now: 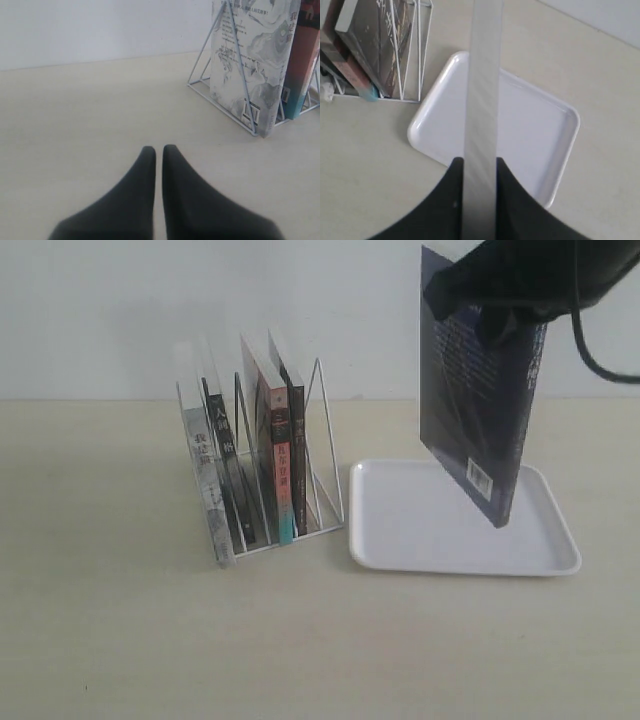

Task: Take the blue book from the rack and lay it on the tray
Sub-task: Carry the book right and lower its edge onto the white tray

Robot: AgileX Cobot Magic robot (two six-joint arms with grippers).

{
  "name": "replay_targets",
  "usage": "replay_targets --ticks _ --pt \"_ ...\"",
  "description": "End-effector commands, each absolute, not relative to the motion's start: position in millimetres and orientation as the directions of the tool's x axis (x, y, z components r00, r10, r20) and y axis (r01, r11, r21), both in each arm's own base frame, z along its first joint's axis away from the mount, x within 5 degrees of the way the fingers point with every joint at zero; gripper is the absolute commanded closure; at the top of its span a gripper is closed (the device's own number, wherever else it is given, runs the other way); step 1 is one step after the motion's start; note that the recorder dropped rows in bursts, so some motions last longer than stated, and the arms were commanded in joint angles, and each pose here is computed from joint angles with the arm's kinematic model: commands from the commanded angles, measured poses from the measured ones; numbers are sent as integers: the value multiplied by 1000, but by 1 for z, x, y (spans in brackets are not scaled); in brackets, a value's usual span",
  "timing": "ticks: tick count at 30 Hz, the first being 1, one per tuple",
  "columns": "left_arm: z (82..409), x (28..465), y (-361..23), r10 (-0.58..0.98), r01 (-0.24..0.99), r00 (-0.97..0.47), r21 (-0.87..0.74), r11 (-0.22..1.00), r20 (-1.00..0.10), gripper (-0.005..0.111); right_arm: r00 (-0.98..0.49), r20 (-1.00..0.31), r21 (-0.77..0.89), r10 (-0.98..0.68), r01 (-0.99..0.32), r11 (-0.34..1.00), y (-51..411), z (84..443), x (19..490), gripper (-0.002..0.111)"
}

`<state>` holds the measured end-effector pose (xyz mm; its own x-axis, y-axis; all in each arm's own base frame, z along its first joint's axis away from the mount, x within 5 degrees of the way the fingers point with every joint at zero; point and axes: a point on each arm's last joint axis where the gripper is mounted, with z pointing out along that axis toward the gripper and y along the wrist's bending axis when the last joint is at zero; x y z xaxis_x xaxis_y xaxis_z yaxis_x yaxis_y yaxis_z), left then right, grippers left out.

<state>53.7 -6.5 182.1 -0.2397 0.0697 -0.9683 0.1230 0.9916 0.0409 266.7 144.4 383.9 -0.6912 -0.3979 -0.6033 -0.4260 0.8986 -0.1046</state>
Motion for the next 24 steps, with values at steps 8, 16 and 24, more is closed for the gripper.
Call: replay_targets --ticks 8,16,24 --pt "185 54 -6 62 120 -219 36 992 -974 102 -580 -765 -63 -280 -366 929 143 367 270 108" --pt "185 54 -6 62 120 -219 36 992 -974 102 -713 -659 -349 -240 6 937 105 354 278 108" --pt "185 54 -6 62 120 -219 36 992 -974 102 -716 -640 -352 -280 -51 934 116 340 292 108"
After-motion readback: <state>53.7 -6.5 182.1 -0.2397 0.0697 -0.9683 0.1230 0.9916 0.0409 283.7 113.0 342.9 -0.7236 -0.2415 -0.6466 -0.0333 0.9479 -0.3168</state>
